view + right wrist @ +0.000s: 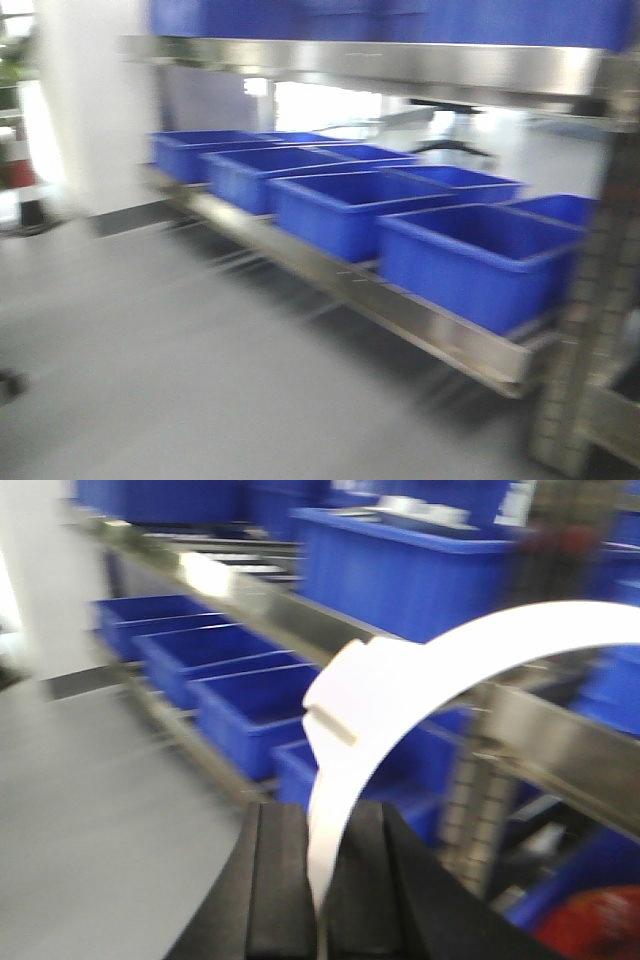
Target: Grab PVC pipe and place in blue bin
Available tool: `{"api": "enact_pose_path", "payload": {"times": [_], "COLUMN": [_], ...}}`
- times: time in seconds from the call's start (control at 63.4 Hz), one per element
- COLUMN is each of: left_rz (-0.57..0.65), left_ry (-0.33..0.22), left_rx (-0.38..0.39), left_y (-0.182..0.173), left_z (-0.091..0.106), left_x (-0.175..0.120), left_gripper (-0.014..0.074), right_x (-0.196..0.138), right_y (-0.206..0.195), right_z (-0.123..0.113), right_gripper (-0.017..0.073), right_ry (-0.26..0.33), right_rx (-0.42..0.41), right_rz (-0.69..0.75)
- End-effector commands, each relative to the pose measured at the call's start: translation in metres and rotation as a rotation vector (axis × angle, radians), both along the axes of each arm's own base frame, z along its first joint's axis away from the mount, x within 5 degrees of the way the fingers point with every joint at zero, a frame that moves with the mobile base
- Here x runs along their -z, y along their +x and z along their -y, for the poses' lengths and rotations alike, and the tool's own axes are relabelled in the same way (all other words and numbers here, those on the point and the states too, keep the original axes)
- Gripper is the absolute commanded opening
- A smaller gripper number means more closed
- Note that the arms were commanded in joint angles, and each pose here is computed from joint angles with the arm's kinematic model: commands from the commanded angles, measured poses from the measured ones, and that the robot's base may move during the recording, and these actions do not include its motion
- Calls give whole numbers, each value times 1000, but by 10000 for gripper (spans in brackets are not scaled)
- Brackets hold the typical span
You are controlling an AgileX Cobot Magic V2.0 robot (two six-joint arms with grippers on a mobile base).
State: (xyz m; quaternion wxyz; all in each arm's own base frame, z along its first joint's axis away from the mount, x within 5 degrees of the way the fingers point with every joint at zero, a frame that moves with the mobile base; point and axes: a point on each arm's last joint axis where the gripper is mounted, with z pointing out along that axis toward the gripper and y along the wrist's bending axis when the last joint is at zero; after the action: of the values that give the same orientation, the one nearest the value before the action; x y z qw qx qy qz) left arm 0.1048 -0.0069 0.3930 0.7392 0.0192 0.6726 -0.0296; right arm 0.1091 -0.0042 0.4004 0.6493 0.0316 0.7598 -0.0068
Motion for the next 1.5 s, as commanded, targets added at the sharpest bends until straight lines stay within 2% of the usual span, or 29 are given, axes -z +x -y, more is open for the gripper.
{"api": "enact_pose_path", "payload": {"times": [0.0,1.483], "left_rz": [28,34], "left_ry": [-4,-5], "left_rx": [-2,-3], "left_y": [-2,-2], "left_z": [0,0], "left_x": [-3,-4], "left_gripper": [-111,-111], "right_x": [-3,-3], "right_y": [-1,-1], "right_z": [0,0], "right_gripper": [-168,-168], "right_ry": [-11,-11], "right_rx": [-1,-1], "right_rz": [32,32]}}
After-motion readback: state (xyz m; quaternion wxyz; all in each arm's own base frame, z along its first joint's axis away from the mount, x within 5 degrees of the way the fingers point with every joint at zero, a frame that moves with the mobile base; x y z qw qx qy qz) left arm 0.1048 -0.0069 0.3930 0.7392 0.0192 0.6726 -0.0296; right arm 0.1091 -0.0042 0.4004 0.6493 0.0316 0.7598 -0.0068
